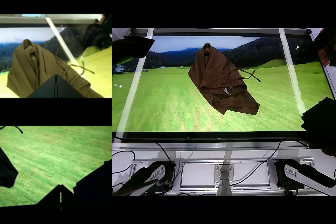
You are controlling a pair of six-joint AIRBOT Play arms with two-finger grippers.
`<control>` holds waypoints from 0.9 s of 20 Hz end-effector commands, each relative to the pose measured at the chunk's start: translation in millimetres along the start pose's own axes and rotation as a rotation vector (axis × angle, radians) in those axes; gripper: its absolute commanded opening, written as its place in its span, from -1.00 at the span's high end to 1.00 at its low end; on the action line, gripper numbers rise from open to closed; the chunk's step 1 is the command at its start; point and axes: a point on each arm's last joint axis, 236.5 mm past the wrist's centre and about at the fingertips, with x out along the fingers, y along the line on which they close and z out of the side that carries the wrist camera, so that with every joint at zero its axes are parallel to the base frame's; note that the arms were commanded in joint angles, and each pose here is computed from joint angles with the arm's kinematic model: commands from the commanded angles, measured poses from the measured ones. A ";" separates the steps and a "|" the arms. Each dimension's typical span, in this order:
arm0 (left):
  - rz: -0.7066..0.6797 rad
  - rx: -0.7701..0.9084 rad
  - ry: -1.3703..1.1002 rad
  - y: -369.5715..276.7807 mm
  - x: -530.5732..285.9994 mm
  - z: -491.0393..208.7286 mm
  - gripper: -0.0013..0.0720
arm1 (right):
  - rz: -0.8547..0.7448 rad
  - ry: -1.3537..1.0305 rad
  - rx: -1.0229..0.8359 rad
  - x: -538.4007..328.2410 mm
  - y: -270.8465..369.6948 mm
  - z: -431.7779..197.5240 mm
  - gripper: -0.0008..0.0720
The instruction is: Fold the clothes and pants, and hang the long-sleeved shirts on hangers.
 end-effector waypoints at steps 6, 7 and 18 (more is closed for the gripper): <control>-0.001 0.000 0.000 -0.1 0.2 -0.1 0.86 | 0.000 0.000 0.001 0.0 0.0 -0.2 0.95; -0.001 0.000 0.000 -0.1 0.2 -0.1 0.86 | 0.000 0.000 0.000 -0.1 0.1 -0.2 0.95; -0.006 -0.022 0.033 7.8 10.7 -10.9 0.86 | -0.051 -0.234 -0.281 -6.8 -4.1 55.6 0.95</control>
